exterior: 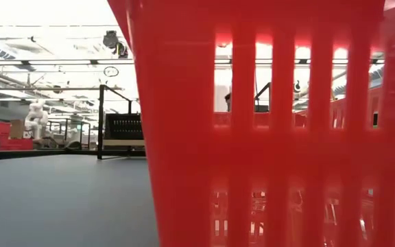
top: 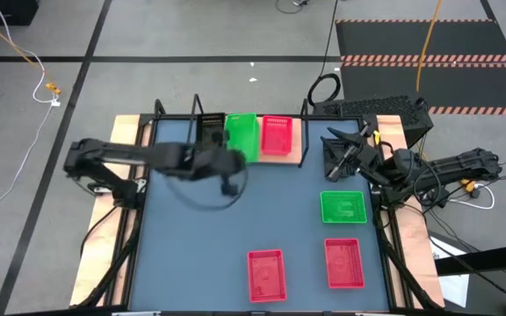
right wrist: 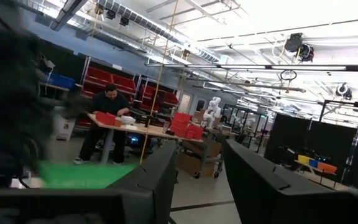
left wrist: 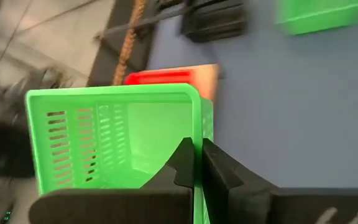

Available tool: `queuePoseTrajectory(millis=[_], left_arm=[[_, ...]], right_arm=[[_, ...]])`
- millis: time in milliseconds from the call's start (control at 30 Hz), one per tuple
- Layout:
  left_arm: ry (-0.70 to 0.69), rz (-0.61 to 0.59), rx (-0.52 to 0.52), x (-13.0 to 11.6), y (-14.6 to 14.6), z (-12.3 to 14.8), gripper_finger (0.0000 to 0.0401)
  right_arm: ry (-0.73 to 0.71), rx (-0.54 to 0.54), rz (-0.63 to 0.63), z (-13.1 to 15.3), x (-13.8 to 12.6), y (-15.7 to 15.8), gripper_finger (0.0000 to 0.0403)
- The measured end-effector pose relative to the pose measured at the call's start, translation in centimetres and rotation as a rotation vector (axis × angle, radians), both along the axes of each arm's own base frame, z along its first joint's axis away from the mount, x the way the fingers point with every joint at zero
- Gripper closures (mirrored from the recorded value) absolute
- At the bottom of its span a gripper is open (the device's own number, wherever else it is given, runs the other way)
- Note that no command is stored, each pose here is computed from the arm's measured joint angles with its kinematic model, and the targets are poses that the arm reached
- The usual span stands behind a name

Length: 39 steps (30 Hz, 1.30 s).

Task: Stack baskets on shelf by color
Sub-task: Stack the left green bin on top of the green bin on the shelf

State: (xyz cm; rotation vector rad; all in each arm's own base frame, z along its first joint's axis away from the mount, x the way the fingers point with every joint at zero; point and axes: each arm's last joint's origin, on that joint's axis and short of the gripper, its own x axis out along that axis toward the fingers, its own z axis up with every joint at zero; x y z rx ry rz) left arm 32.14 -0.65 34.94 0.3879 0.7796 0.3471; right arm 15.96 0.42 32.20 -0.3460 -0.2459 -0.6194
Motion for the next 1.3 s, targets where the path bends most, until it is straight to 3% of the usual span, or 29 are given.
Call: queuePoseTrajectory(millis=[233,467,633,800,1033,1300], left_arm=[[0.164,0.129,0.074,3.4,7.6,-4.8,0.0393],[0.265,0.178,0.057,4.2,11.3,-7.8,0.0394],[0.273,0.113,-0.036,4.1,11.7,-8.3,0.0387],[0.282,0.035,-0.057,4.2,11.5,-8.4,0.0371],[0.262,0.066,-0.085,4.2,11.5,-8.4,0.0370],[0.259,0.083,-0.075,4.2,11.6,-8.3,0.0326]], right_arm=[[0.020,-0.023,-0.012,0.0,0.0,0.0,0.0273],[0.058,-0.044,-0.022,-0.3,0.1,0.0,0.0273],[0.063,-0.044,-0.022,-0.3,0.1,0.0,0.0273],[0.055,-0.027,-0.014,-0.3,0.1,0.0,0.0273],[0.039,-0.002,-0.004,-0.3,0.1,0.0,0.0273],[0.042,-0.008,-0.004,-0.3,0.1,0.0,0.0273]])
